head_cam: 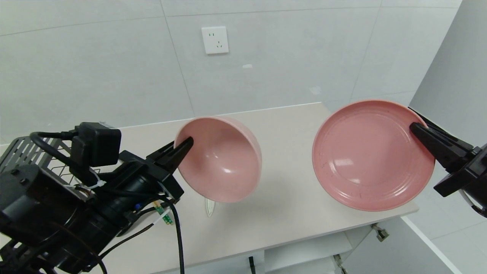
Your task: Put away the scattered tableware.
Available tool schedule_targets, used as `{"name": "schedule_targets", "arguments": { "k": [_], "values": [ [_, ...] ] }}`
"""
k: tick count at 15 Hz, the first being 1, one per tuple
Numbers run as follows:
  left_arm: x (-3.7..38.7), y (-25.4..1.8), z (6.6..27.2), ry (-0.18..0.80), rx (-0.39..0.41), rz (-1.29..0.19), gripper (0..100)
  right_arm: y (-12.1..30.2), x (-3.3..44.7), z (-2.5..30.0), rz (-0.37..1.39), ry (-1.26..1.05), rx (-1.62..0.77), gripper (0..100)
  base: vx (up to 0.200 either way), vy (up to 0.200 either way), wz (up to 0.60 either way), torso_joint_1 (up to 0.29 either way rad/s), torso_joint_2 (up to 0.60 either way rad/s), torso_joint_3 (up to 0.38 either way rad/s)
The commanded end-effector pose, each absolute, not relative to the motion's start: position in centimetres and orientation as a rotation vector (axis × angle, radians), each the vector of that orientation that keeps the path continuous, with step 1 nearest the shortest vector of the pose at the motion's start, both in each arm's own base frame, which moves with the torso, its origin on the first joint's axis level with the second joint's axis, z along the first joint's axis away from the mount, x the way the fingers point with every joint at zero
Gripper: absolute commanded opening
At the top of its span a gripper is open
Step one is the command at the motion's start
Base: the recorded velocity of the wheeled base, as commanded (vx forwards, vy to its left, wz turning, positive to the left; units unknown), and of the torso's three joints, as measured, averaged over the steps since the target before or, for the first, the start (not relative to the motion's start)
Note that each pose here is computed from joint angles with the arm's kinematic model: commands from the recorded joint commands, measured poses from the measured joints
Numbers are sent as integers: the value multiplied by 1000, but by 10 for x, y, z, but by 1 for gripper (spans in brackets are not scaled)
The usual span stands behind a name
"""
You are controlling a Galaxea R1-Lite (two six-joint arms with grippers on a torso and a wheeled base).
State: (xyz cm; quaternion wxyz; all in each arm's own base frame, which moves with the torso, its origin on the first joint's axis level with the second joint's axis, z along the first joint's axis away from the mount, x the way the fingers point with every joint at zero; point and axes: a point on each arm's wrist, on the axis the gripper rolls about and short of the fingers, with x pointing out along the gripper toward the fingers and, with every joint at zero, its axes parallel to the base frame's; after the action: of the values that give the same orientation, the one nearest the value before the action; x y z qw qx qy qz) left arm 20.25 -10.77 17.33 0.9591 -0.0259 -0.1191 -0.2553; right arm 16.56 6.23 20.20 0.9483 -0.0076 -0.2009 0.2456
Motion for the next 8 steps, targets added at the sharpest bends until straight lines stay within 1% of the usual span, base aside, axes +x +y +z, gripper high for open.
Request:
{"name": "schedule_targets", "arguments": {
  "k": [1,2,3,4,5,8],
  "values": [
    [204,-111,170,-229,-50,-528,0,60,164,203,491,-416,-17,0,0,0,0,0,0,0],
    [202,-110,171,-231,-50,-526,0,61,164,203,494,-414,-17,0,0,0,0,0,0,0],
    [200,-110,169,-224,-45,-528,0,61,164,203,494,-414,-17,0,-200,0,0,-2,7,-2],
    [200,-110,166,-225,6,-515,0,60,164,203,494,-416,-19,0,-200,0,0,2,7,2],
    [200,-109,166,-229,31,-510,0,61,164,203,493,-418,-19,0,-200,0,0,2,2,-2],
    [200,-106,170,-245,33,-495,0,61,165,202,494,-412,-19,0,-200,0,0,12,1,-1]
  ]
}}
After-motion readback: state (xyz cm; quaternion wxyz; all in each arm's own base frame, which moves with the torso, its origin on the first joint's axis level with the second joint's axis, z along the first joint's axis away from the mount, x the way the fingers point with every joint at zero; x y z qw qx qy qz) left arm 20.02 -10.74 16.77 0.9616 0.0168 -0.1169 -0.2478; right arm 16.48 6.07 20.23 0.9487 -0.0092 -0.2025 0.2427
